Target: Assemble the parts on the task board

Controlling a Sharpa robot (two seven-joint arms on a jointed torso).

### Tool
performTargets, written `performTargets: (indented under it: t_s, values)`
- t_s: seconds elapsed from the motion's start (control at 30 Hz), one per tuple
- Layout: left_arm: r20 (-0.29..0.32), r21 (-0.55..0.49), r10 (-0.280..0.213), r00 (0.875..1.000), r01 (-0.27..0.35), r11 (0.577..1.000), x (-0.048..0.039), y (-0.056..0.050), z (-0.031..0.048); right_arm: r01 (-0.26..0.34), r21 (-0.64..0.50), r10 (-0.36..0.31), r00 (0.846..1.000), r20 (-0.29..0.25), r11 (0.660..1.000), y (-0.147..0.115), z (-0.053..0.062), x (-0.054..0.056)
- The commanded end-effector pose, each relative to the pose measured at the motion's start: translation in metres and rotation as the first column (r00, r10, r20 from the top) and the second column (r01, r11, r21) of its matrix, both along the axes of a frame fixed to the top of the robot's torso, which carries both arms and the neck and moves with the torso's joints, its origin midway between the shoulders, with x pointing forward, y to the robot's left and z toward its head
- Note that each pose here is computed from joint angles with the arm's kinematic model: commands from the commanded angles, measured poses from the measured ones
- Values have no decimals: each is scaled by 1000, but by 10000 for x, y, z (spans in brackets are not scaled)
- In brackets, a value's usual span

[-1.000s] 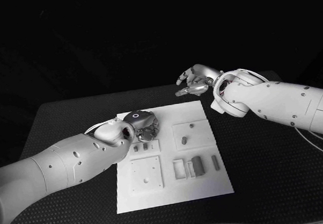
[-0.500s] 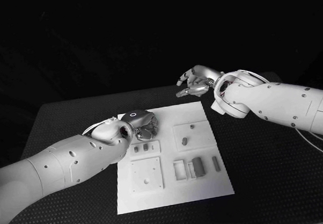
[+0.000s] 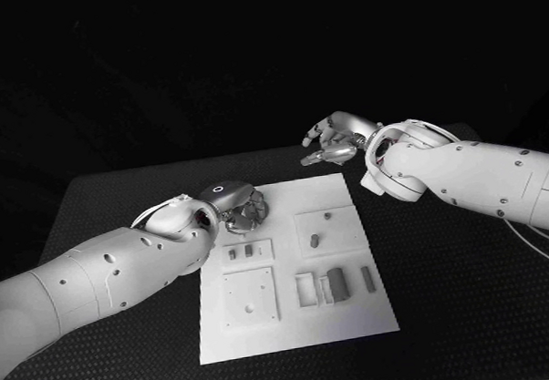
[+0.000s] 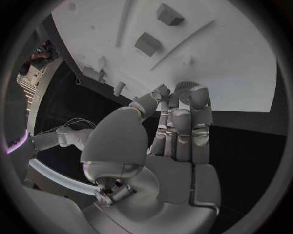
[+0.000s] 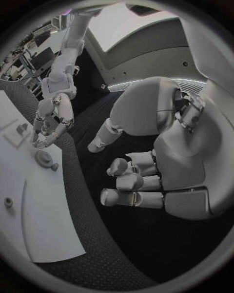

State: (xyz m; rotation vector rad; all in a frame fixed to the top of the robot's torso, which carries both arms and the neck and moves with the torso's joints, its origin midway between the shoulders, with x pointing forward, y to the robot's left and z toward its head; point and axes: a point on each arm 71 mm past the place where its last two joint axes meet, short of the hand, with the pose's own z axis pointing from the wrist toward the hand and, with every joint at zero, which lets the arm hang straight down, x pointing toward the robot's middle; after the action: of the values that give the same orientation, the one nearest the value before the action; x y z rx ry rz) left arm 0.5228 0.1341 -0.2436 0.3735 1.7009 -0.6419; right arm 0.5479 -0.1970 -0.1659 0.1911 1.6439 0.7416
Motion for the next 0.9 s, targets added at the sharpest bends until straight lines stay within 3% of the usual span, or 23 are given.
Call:
performTargets:
  t_s: [0.03, 0.47, 0.9]
  values:
    - [-24, 1, 3, 1000, -3, 1000, -25, 47, 0, -13, -4, 13, 1000, -4, 1000, 7, -4, -4]
    - [-37, 19, 34, 999, -34, 999, -79, 337, -4, -10, -7, 10, 1000, -7, 1000, -15, -9, 0]
    - [-47, 43, 44, 998, -42, 998, -72, 408, -24, -10, -7, 10, 1000, -8, 1000, -17, -13, 1]
